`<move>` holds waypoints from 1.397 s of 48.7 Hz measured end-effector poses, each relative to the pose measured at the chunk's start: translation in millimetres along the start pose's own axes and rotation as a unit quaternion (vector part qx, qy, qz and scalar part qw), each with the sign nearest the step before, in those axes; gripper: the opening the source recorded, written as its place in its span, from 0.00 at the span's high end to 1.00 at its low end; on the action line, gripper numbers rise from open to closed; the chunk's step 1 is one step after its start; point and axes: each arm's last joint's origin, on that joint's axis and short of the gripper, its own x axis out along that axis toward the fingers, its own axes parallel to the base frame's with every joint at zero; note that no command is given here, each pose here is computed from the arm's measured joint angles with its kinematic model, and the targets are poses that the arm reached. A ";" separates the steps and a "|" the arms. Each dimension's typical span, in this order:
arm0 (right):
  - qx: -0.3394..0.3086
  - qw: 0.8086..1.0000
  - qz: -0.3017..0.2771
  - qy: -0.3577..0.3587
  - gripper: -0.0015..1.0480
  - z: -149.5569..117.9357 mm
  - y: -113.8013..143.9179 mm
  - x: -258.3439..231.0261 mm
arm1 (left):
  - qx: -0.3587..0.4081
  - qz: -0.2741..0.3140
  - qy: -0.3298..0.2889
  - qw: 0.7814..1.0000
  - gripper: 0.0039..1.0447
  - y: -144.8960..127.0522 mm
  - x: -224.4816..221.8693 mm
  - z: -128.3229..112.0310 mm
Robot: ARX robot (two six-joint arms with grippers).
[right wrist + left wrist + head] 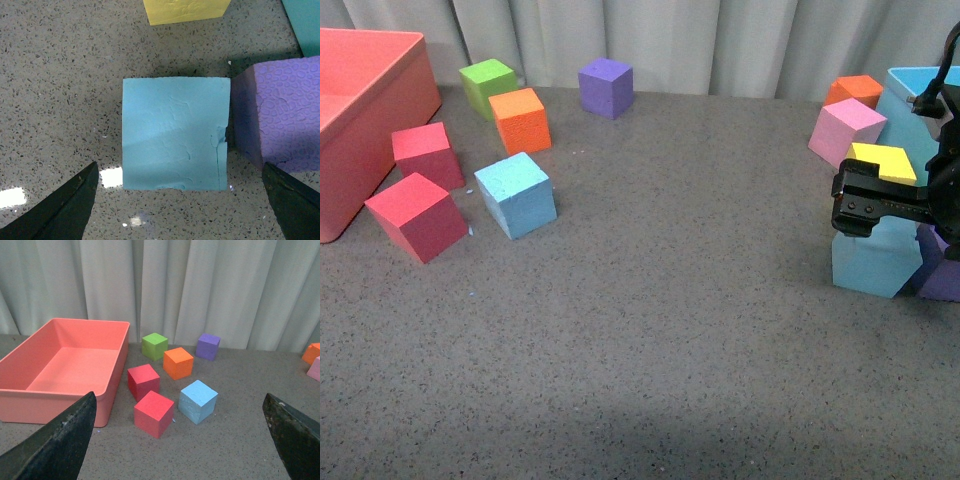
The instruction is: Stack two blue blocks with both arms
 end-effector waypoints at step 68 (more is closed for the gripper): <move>-0.071 0.992 0.104 0.022 0.57 39.9 117.8 26.2 | 0.000 0.000 0.000 1.000 0.06 0.0 0.0 0.0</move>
